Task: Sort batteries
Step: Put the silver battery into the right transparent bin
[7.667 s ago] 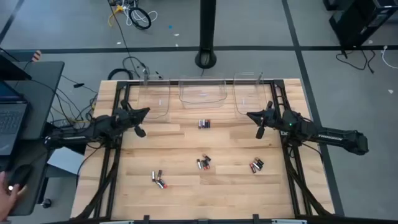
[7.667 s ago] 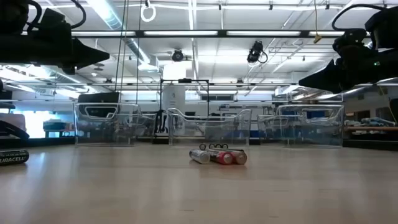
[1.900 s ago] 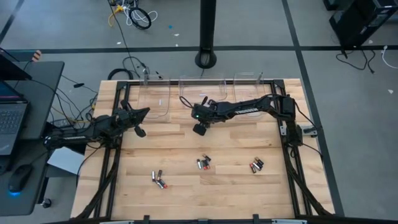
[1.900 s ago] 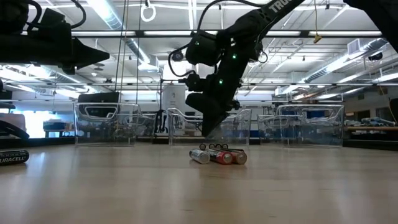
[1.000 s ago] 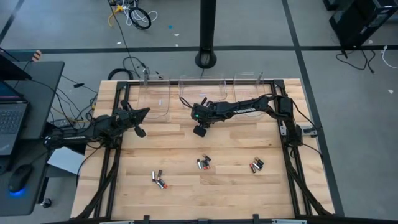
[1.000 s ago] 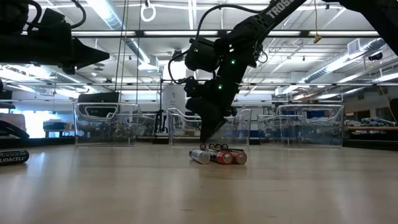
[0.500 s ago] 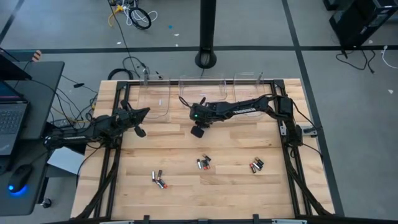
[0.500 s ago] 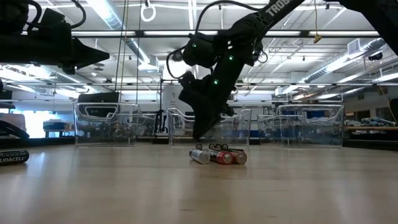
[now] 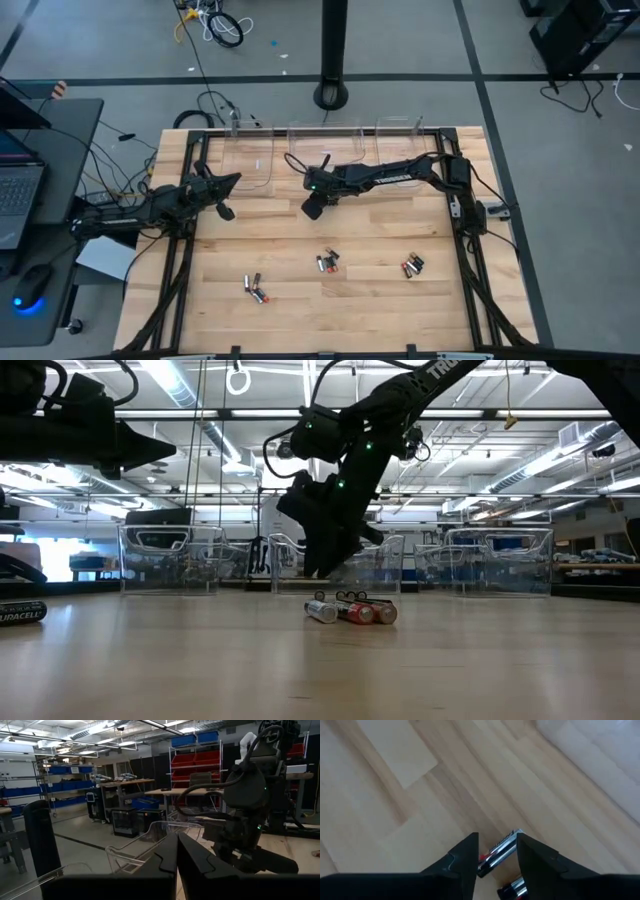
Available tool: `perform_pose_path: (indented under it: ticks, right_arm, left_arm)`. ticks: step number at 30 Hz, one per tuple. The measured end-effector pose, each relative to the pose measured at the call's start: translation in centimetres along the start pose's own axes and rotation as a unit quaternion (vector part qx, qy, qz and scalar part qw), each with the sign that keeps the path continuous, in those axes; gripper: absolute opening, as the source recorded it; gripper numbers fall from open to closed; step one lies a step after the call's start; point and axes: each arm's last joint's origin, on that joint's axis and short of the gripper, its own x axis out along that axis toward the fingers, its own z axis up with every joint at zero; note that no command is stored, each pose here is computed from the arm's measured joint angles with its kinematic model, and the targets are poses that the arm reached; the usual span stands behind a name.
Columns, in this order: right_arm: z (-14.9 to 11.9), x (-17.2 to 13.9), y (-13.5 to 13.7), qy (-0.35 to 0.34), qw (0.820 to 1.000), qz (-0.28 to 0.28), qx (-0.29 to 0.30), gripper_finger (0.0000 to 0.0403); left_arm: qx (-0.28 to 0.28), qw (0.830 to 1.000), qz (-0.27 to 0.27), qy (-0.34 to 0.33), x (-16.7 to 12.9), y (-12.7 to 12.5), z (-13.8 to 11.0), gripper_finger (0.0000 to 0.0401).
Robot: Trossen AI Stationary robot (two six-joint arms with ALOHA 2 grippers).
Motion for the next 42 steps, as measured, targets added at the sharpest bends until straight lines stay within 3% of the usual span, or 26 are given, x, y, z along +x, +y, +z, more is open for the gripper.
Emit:
perform_pose_path:
  ticks: [16,24,29,35,42]
  right_arm:
    - [-1.2,2.9,-0.2,0.022,0.999,-0.028,0.015,0.0139]
    - [-1.1,3.0,0.0,0.017,0.999,-0.022,-0.028,0.0062]
    - [-1.1,2.8,0.4,0.013,0.997,-0.017,-0.069,0.0058]
    - [0.3,1.0,2.3,0.0,0.993,0.004,-0.12,0.0058]
    - [2.1,-4.8,4.6,-0.005,0.983,0.018,-0.185,0.0058]
  left_arm:
    - [-0.001,1.0,-0.002,-0.003,0.0,0.0,0.1,0.0017]
    - [-0.002,1.0,-0.002,-0.005,0.0,0.0,0.1,0.0017]
    - [-0.002,1.0,-0.002,-0.004,0.0,0.0,0.1,0.0017]
    - [-0.002,1.0,-0.002,-0.004,0.0,0.0,0.1,0.0017]
    - [-0.002,1.0,-0.002,-0.004,0.0,0.0,0.1,0.0017]
